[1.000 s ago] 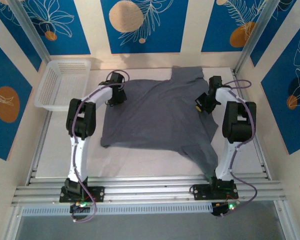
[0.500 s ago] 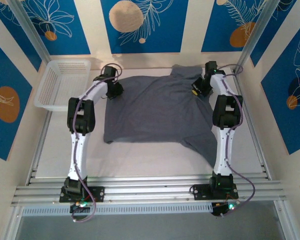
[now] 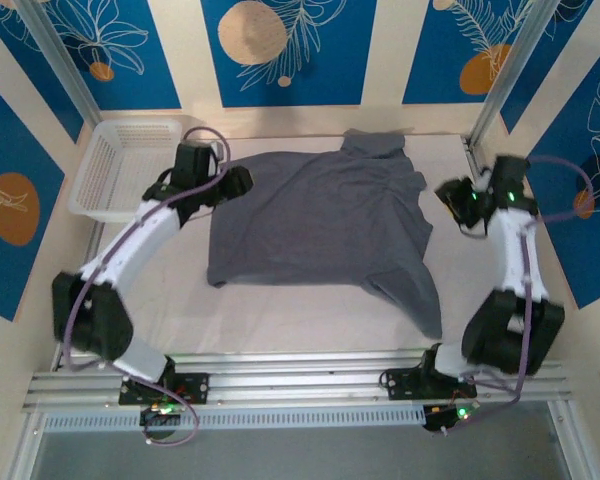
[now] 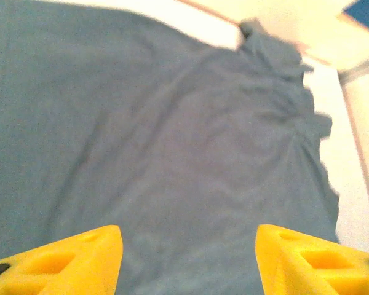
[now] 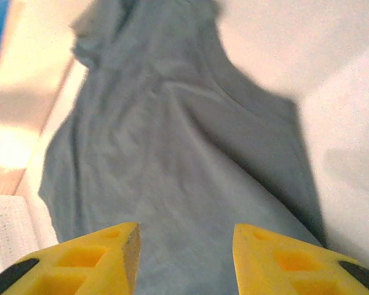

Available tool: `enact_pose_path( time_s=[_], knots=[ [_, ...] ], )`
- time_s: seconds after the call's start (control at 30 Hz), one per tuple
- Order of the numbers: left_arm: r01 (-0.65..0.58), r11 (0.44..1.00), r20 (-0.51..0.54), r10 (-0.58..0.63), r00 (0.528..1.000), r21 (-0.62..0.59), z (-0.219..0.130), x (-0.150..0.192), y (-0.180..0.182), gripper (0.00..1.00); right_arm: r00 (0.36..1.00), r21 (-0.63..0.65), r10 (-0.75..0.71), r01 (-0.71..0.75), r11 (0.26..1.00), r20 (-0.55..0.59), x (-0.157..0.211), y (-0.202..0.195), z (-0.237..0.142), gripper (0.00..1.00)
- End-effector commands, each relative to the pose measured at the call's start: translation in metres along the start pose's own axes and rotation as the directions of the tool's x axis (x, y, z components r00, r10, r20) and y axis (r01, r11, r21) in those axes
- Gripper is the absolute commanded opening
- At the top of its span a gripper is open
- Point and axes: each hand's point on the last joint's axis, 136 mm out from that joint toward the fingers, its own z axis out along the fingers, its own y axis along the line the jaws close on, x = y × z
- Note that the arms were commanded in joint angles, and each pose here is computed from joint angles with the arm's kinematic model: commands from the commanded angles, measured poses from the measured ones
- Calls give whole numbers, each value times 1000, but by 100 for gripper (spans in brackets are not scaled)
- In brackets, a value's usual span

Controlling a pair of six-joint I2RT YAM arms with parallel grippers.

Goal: Fold the inside-out t-shirt

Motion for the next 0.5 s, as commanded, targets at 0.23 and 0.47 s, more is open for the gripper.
enact_pose_path(
  time_s=[0.23, 0.47],
  knots=[
    [22, 946, -339, -138, 931, -324, 38, 146, 94, 61, 914, 111, 167, -135, 985, -369, 100, -68, 63, 44],
    [73, 921, -358, -220, 907, -382, 51, 163, 109, 59, 898, 117, 131, -90, 989, -420, 122, -60, 73, 29]
  ],
)
